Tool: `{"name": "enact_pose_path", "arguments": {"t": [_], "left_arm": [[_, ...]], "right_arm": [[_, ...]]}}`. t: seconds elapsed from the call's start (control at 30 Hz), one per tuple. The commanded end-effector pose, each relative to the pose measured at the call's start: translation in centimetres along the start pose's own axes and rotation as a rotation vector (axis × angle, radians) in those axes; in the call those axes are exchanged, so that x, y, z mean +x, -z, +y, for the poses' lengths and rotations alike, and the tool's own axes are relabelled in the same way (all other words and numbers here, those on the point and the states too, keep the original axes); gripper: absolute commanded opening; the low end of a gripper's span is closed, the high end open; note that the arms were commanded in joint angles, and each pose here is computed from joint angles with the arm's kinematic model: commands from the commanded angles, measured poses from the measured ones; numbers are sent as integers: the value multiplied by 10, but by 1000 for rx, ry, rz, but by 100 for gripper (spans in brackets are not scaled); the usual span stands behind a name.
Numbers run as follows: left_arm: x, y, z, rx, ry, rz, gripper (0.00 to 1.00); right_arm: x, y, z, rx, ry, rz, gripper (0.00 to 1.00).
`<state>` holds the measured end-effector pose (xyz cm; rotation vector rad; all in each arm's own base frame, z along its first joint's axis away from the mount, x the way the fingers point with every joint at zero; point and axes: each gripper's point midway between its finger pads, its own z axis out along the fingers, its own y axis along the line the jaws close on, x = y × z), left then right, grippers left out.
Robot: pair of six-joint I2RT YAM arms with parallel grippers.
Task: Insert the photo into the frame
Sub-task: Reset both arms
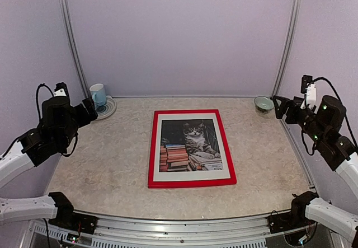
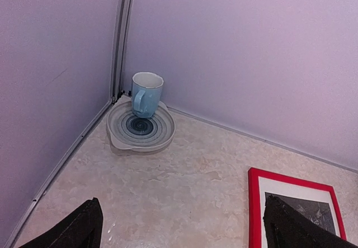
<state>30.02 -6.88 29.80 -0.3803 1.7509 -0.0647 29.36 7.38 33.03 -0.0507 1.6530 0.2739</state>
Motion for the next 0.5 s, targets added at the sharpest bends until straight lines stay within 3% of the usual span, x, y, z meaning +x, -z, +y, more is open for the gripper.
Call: {"name": "enact_pose_path", "arguments": {"t": [0.0,0.47], "left_arm": [[-10,12,27,-32,-22,-73,99],[-16,12,28,32,-46,-112,99]], "right_arm": [[7,14,-18,96,45,-1,99],[7,16,-37,207,28,-37,99]]}}
